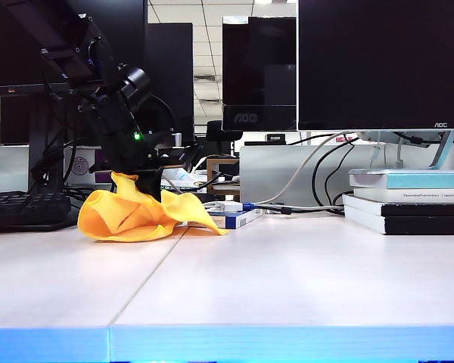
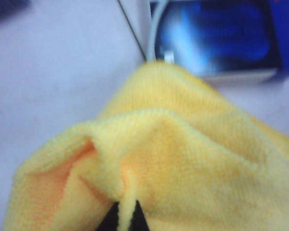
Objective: Wipe the table from front to back using the rag.
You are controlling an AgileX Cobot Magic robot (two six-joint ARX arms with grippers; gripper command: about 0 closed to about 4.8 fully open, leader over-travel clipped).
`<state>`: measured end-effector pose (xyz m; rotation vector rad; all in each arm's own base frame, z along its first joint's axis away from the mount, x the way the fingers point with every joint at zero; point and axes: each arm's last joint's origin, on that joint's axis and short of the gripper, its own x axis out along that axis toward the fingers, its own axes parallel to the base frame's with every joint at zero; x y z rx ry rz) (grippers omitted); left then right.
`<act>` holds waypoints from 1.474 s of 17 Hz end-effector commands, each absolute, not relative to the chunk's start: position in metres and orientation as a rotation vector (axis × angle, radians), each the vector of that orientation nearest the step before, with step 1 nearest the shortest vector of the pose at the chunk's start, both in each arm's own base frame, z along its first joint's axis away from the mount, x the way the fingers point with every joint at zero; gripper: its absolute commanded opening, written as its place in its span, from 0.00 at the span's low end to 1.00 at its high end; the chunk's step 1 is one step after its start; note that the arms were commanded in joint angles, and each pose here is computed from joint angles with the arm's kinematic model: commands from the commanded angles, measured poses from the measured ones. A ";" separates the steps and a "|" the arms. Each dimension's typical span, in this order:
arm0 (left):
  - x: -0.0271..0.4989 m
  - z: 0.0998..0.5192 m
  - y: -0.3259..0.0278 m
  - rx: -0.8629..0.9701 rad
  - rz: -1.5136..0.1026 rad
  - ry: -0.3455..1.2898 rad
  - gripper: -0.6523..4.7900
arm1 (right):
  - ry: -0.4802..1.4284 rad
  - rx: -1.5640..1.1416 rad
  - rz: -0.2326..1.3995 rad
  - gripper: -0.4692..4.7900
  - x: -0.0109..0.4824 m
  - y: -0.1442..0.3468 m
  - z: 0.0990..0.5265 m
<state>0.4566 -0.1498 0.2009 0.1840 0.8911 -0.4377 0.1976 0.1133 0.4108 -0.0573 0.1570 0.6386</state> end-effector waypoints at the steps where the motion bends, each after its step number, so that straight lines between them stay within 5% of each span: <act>1: 0.456 0.193 -0.151 0.188 -0.446 0.922 0.11 | 0.121 -0.050 0.642 0.09 0.195 0.112 0.417; 14: 0.423 0.163 -0.188 0.278 -0.578 1.196 0.11 | 0.069 -0.040 0.645 0.09 0.174 0.101 0.429; 25: 0.413 0.158 -0.169 0.369 -0.485 1.357 0.11 | 0.055 -0.038 0.645 0.09 0.171 0.099 0.431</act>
